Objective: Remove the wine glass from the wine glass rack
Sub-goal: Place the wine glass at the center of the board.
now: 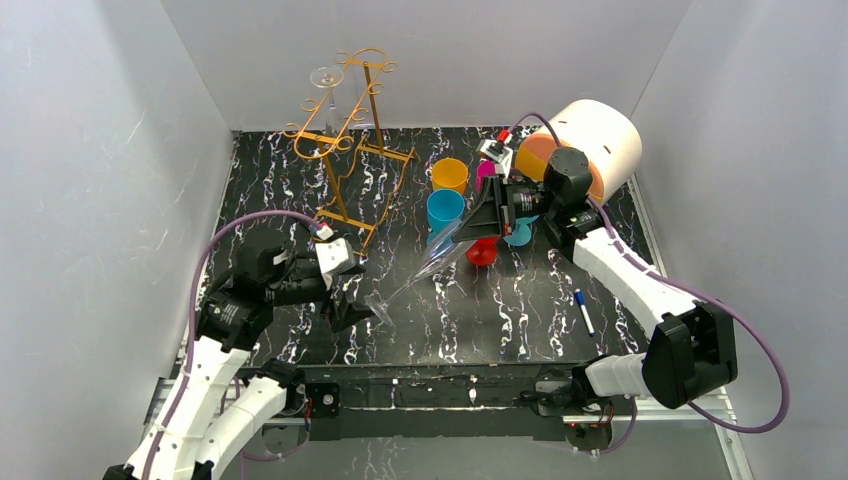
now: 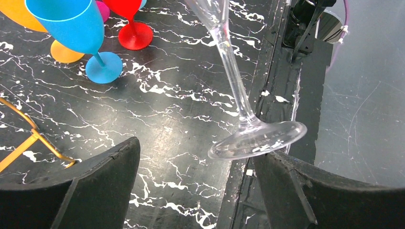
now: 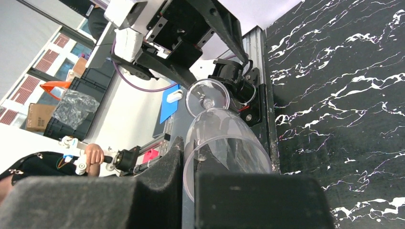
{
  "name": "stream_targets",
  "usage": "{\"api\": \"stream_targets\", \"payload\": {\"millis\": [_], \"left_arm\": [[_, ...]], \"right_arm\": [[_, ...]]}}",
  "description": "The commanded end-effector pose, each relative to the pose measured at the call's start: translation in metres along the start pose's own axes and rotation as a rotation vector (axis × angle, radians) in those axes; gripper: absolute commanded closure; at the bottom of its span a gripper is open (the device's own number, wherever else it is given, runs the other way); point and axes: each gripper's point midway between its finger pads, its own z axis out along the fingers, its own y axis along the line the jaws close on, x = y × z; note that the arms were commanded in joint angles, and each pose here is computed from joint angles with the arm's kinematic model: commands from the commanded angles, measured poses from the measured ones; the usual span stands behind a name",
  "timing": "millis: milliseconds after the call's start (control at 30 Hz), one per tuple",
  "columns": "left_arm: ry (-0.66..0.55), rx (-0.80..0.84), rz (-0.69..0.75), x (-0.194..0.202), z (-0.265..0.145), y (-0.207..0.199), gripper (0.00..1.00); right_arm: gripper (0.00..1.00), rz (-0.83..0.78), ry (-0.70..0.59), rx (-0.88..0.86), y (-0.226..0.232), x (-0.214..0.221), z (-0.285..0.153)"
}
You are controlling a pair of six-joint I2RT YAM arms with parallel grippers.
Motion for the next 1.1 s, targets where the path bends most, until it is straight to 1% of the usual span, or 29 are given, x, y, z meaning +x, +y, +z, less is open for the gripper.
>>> {"api": "stream_targets", "payload": {"millis": [0,100,167,267,333,467,567,633,667,700,800,933,1067], "left_arm": [[-0.051,0.027,0.086,-0.02,-0.011,-0.012,0.15],[-0.05,0.046,0.098,-0.02,-0.013,-0.017,0.14],[-0.057,0.049,0.104,-0.025,-0.015,-0.018,0.14],[-0.069,0.053,0.121,-0.033,-0.016,-0.018,0.13],[-0.077,0.039,0.122,-0.039,-0.016,-0.015,0.13],[-0.1,-0.012,0.102,-0.048,-0.016,-0.005,0.12],[-0.104,-0.079,0.079,-0.05,-0.016,0.007,0.11],[-0.118,-0.113,0.045,-0.05,-0.014,0.013,0.11],[-0.123,-0.127,0.03,-0.048,-0.013,0.016,0.09],[-0.123,-0.138,0.013,-0.046,-0.012,0.018,0.03],[-0.106,-0.17,-0.036,-0.038,-0.007,0.027,0.02],[-0.085,-0.206,-0.075,-0.032,-0.004,0.037,0.02],[-0.082,-0.253,-0.088,-0.034,-0.005,0.046,0.02]], "right_arm": [[0.99,-0.094,-0.032,0.015,0.009,-0.012,0.004],[0.99,-0.107,-0.06,0.052,0.003,-0.015,0.004],[0.99,-0.105,-0.095,0.134,-0.01,-0.019,0.003],[0.99,-0.111,-0.096,0.222,-0.023,-0.02,0.0],[0.99,-0.115,-0.098,0.264,-0.026,-0.019,-0.003],[0.99,-0.109,-0.105,0.413,-0.039,-0.017,-0.015],[0.99,-0.113,-0.073,0.553,-0.047,-0.01,-0.029],[0.99,-0.088,-0.055,0.682,-0.059,-0.003,-0.044],[0.99,-0.065,-0.04,0.753,-0.066,0.002,-0.053],[0.99,-0.048,-0.024,0.82,-0.072,0.007,-0.062],[0.99,0.027,0.03,0.98,-0.086,0.021,-0.085],[0.99,0.08,0.071,1.094,-0.093,0.032,-0.102],[0.99,0.096,0.045,1.184,-0.097,0.029,-0.115]]}}
